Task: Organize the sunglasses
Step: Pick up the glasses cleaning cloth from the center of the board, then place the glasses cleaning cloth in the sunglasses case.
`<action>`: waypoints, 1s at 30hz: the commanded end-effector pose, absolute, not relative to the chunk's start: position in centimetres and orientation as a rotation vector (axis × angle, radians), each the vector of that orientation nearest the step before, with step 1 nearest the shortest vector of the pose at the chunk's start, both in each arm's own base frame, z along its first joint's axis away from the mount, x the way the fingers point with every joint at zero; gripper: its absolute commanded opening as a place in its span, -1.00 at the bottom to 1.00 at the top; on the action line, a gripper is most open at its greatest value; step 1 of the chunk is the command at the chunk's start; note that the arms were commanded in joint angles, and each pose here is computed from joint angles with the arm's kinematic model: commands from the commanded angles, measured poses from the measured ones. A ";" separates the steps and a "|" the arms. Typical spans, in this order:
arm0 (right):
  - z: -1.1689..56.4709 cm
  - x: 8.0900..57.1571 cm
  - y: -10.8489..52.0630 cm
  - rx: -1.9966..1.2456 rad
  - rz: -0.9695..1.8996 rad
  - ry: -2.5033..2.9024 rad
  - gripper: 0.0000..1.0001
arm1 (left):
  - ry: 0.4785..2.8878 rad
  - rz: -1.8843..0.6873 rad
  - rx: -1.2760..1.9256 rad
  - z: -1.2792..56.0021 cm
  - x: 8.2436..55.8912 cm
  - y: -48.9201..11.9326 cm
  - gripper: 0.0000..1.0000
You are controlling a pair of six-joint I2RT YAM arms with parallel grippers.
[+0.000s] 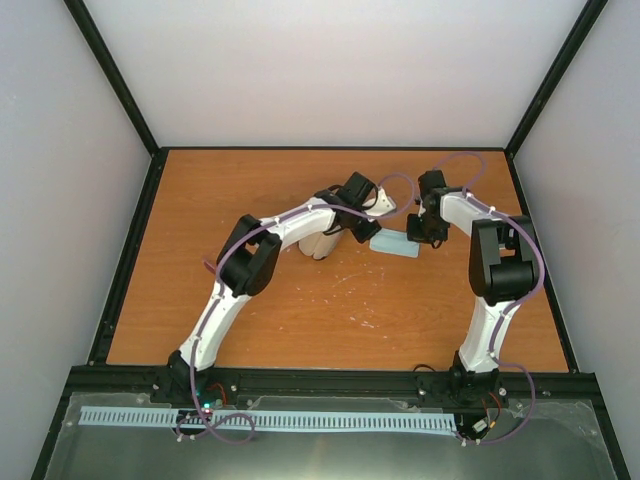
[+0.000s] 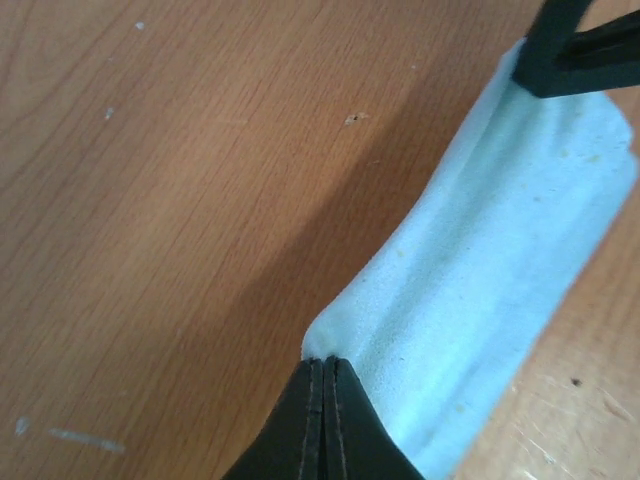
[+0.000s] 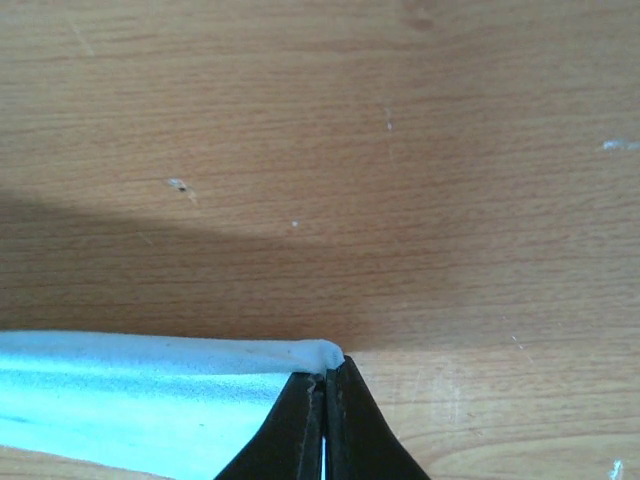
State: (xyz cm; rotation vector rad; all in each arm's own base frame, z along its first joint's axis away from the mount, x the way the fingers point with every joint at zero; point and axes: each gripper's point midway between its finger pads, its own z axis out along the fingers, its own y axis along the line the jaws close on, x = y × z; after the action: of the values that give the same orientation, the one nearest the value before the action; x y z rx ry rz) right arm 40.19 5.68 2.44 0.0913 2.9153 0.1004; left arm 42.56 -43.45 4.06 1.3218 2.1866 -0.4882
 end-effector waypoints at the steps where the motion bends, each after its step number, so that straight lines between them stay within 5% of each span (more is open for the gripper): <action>1: 5.0 41.4 6.1 0.041 0.106 2.849 -0.94 | 2.165 -0.451 1.248 8.3 43.0 -42.1 -0.99; 30: 8.4 45.8 18.3 -0.337 0.197 2.739 -0.94 | 2.203 -0.251 1.107 11.0 40.2 -31.1 -0.99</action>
State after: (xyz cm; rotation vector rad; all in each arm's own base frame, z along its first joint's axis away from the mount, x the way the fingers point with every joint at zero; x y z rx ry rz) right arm 44.93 17.44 8.38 -0.2990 2.7407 0.2414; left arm 40.11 -32.54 10.19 1.1486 2.2074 -0.2898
